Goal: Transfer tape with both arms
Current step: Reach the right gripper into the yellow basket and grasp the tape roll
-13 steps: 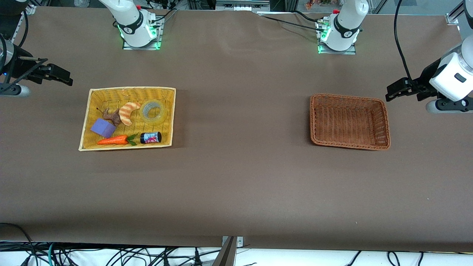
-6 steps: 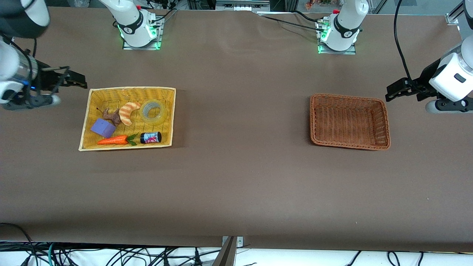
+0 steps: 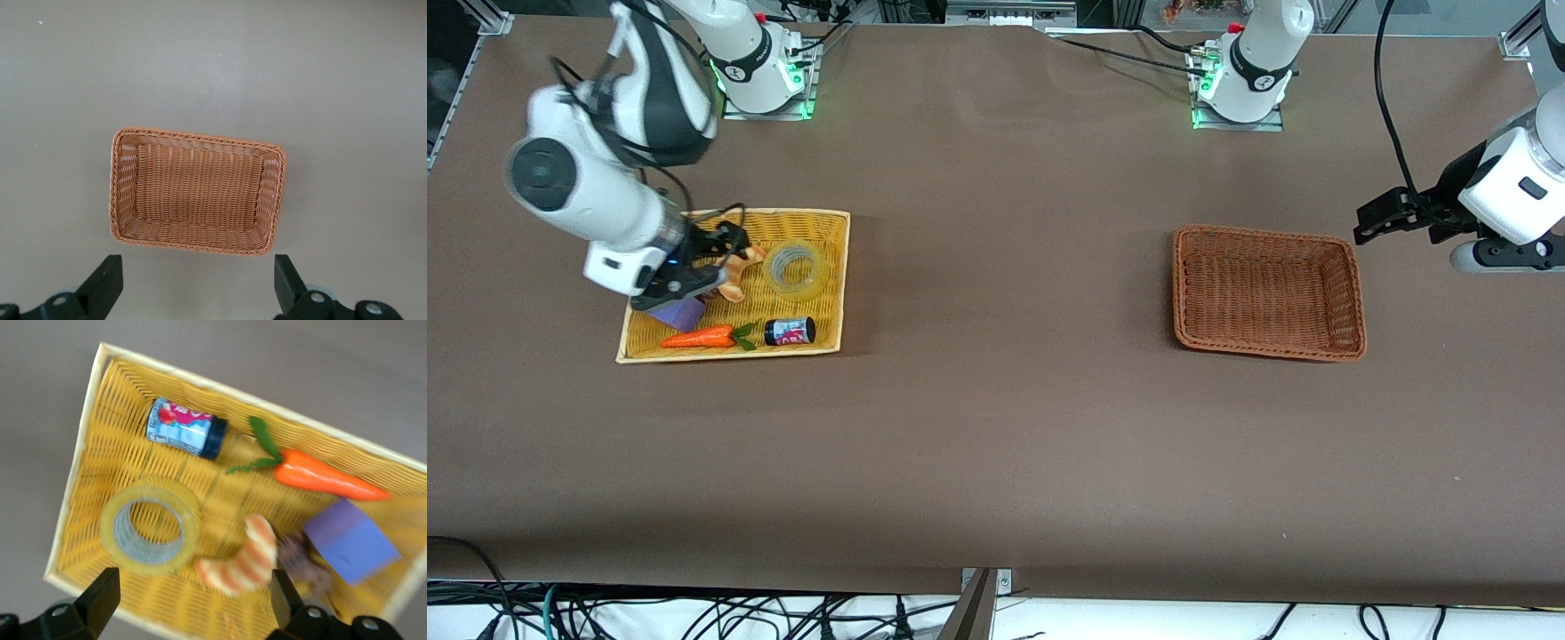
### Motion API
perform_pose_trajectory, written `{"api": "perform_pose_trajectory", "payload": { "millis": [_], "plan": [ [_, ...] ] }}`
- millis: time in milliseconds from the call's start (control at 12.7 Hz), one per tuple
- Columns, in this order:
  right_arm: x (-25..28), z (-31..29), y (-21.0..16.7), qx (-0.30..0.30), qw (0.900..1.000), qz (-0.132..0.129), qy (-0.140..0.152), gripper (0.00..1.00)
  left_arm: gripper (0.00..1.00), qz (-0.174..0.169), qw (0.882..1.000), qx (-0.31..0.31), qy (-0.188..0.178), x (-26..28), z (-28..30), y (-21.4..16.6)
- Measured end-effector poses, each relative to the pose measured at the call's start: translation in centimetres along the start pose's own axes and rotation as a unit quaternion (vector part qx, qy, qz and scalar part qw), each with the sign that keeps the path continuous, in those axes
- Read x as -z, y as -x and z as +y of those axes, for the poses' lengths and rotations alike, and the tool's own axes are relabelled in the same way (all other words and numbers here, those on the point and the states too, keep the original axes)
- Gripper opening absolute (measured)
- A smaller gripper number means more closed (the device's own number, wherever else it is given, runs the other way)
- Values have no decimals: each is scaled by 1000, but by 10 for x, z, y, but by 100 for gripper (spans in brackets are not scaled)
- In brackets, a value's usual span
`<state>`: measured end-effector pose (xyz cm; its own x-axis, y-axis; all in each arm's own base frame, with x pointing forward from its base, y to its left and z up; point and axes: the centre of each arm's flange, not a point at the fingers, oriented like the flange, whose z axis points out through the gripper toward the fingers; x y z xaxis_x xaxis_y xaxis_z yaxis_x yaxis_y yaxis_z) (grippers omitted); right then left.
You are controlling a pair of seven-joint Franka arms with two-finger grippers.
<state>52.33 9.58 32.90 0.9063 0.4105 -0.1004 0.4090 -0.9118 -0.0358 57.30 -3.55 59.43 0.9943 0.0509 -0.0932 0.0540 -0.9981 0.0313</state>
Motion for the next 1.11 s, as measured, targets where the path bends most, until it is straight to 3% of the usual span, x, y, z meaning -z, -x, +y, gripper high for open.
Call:
{"api": "perform_pose_trajectory", "payload": {
  "millis": [158, 316, 553, 947, 1026, 1105],
  "plan": [
    [-45, -7, 7, 5, 1000, 0, -4, 100, 100, 0, 1000, 0, 0, 0, 0, 0],
    [-77, -8, 8, 6, 1000, -19, -13, 95, 100, 0, 1000, 0, 0, 0, 0, 0],
    [-109, -7, 1, 6, 1000, -11, -18, 90, 100, 0, 1000, 0, 0, 0, 0, 0],
    [-125, -7, -1, 5, 999, -25, -24, 28, 100, 0, 1000, 0, 0, 0, 0, 0],
    [-122, -6, -3, 4, 999, -27, -25, 22, 100, 0, 1000, 0, 0, 0, 0, 0],
    [-117, -5, -6, 4, 999, -29, -25, 22, 100, 0, 1000, 0, 0, 0, 0, 0]
  ]
}}
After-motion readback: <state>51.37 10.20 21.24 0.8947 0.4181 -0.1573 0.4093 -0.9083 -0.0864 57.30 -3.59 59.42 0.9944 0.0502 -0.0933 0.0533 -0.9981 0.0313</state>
